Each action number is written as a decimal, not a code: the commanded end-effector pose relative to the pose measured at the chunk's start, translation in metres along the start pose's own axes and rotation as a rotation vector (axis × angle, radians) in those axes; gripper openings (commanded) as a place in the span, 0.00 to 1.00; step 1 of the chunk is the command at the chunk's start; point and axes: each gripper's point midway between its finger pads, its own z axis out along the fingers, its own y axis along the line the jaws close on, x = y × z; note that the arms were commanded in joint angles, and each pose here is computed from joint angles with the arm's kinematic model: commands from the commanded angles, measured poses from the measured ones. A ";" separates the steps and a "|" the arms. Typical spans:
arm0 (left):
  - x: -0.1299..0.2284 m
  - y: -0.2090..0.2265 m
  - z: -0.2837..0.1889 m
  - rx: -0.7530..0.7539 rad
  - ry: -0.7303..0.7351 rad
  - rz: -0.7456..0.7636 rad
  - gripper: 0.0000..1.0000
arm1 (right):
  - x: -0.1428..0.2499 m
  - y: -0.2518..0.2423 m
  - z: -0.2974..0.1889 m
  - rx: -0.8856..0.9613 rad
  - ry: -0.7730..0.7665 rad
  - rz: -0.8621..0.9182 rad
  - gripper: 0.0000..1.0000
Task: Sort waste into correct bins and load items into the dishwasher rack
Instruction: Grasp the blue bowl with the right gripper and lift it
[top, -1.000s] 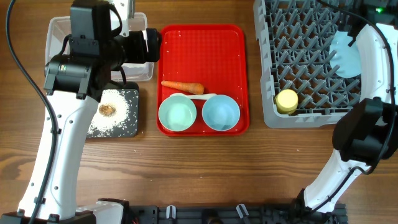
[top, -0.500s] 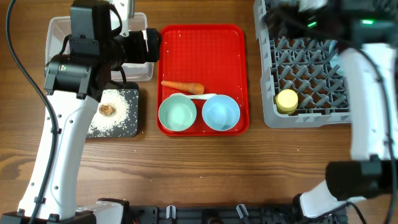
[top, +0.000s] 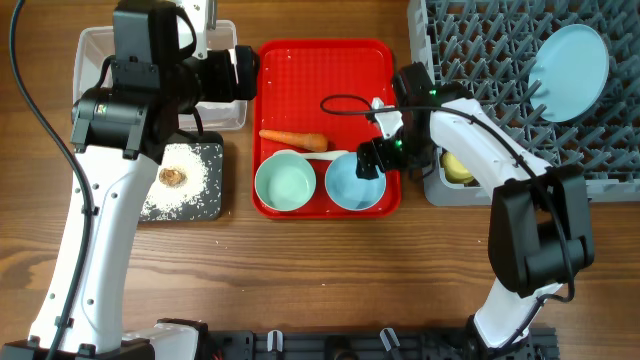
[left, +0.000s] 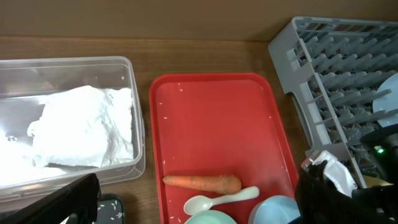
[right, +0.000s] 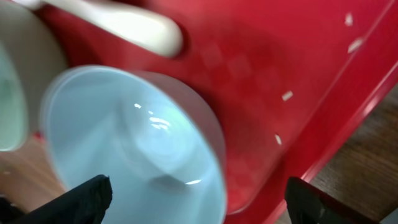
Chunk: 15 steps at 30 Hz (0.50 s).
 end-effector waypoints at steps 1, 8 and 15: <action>-0.001 0.003 0.002 -0.006 0.000 -0.009 1.00 | 0.015 -0.010 0.018 0.030 0.038 0.027 0.71; -0.001 0.003 0.002 -0.006 0.000 -0.009 1.00 | 0.019 -0.012 0.021 0.030 0.047 0.032 0.33; -0.001 0.003 0.002 -0.006 0.000 -0.009 1.00 | -0.005 -0.008 -0.001 0.032 -0.008 0.043 0.18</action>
